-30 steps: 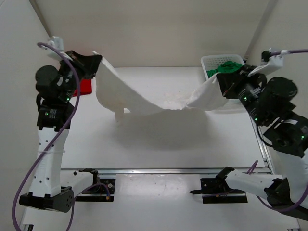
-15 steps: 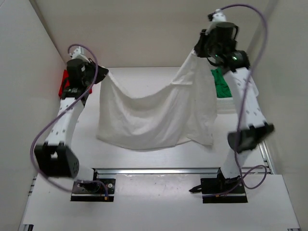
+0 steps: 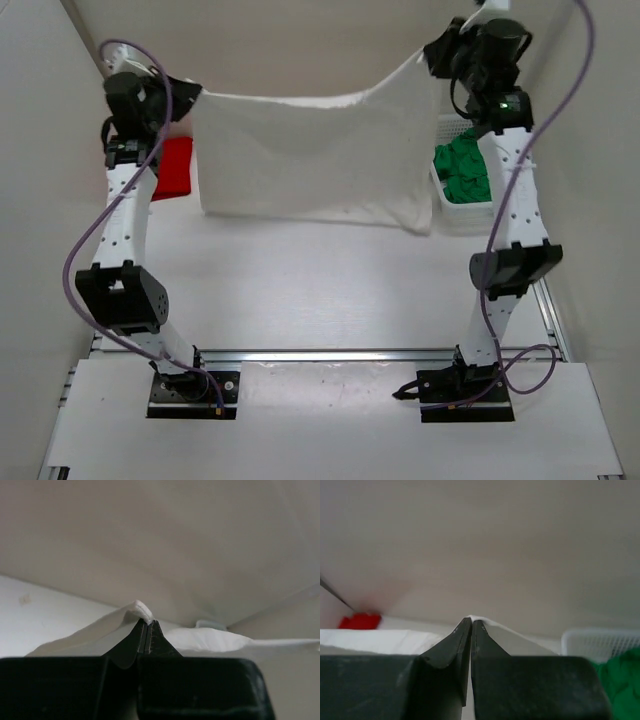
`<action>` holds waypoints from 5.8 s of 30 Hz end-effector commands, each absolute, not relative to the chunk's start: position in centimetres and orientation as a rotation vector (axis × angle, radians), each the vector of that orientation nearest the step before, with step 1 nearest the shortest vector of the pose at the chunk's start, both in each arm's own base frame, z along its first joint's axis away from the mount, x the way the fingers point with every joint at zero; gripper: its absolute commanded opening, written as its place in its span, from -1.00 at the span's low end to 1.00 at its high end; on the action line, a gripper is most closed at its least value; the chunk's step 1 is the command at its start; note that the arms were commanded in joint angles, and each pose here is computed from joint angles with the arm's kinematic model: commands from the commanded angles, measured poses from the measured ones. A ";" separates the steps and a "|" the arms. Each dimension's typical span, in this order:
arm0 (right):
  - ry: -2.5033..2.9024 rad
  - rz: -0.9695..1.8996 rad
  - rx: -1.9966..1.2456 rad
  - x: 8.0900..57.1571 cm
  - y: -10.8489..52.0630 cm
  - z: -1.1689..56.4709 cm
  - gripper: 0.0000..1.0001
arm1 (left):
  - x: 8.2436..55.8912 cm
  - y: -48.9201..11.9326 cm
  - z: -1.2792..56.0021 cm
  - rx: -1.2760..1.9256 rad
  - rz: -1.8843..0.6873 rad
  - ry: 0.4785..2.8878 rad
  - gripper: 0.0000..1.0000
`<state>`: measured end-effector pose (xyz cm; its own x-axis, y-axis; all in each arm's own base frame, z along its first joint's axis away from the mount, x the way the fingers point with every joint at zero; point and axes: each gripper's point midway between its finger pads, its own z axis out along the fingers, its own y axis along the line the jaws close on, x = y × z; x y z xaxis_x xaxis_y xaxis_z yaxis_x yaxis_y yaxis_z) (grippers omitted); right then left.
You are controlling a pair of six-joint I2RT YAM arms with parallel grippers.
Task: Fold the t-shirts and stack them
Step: Flatten out the tshirt, then fold the flattened tshirt in 1/3 of the way
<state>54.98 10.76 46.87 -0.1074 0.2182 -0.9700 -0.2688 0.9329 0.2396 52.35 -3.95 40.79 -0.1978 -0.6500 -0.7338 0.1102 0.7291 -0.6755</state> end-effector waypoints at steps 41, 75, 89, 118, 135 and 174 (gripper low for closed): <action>2.425 0.637 0.184 15.2 14.1 10.0 -1.00 | 28.7 -1.4 10.5 -0.706 -0.467 2.123 -1.00; 2.325 0.374 0.198 47.9 7.0 12.9 -1.00 | 40.7 2.1 7.0 -0.970 -0.390 2.099 -1.00; 2.330 0.355 0.215 52.5 6.5 11.1 -0.91 | 42.7 1.1 6.7 -0.909 -0.437 2.134 -0.38; 2.166 0.611 0.345 31.3 9.8 9.1 -0.39 | 35.2 0.9 2.6 -1.149 -0.559 2.071 -1.00; 2.237 0.467 0.600 33.7 4.5 3.5 -0.36 | 35.9 1.8 2.9 -1.128 -0.559 2.092 -1.00; 2.200 0.449 0.669 23.2 2.6 9.9 0.13 | 26.5 4.4 9.5 -0.905 0.112 2.269 0.98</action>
